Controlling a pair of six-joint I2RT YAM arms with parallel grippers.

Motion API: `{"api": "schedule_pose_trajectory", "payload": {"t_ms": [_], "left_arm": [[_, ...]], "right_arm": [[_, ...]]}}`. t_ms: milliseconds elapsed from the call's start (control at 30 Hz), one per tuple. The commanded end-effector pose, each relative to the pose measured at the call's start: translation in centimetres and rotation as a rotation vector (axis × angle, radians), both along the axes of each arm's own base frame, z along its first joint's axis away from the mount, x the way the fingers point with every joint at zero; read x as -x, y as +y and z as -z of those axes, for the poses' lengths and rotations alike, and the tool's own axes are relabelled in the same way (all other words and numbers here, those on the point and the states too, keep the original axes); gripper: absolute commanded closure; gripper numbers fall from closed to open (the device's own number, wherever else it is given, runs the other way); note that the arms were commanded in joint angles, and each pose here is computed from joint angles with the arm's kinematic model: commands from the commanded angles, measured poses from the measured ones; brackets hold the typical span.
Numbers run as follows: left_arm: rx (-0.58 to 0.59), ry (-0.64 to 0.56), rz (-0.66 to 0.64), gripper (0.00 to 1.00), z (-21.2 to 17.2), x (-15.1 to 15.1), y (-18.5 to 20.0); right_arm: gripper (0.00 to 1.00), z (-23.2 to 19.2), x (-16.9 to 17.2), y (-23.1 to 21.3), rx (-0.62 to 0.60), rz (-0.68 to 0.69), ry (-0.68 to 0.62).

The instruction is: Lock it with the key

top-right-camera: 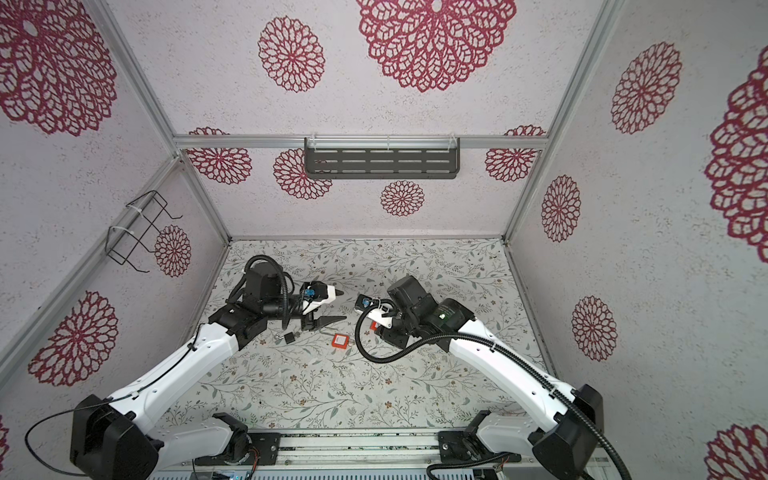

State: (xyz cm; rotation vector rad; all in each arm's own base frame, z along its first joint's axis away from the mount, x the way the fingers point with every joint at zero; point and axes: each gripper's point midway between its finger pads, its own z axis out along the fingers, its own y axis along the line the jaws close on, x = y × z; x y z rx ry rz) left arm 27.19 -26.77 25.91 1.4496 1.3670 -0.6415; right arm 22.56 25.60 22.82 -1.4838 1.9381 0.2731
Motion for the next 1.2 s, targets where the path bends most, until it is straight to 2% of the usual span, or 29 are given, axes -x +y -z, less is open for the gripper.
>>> {"api": "schedule_pose_trajectory", "payload": {"t_ms": [0, 133, 533, 867, 1000, 1167], "left_arm": [[-0.006, 0.051, 0.060, 0.38, 0.4, 1.0, -0.4], [0.000, 0.064, 0.066, 0.40, 0.6, 1.0, -1.0], [-0.016, 0.113, 0.092, 0.60, 0.9, 1.0, -1.7], [-0.031, 0.119, 0.113, 0.66, 1.1, 1.1, -2.0], [-0.034, 0.126, 0.121, 0.74, 1.1, 1.1, -2.1], [-0.032, 0.127, 0.129, 0.77, 0.9, 1.2, -2.3]], "right_arm": [[0.80, -2.8, -0.3, 0.5, -0.066, -0.030, -0.090], [0.81, -2.8, -0.3, 0.7, -0.072, -0.038, -0.086], [0.83, -3.3, -0.2, 0.9, -0.080, -0.060, -0.101], [0.84, -3.7, -0.3, 1.0, -0.088, -0.057, -0.119], [0.84, -3.7, -0.3, 1.1, -0.092, -0.061, -0.116], [0.84, -3.6, -0.3, 1.2, -0.094, -0.064, -0.116]]}}
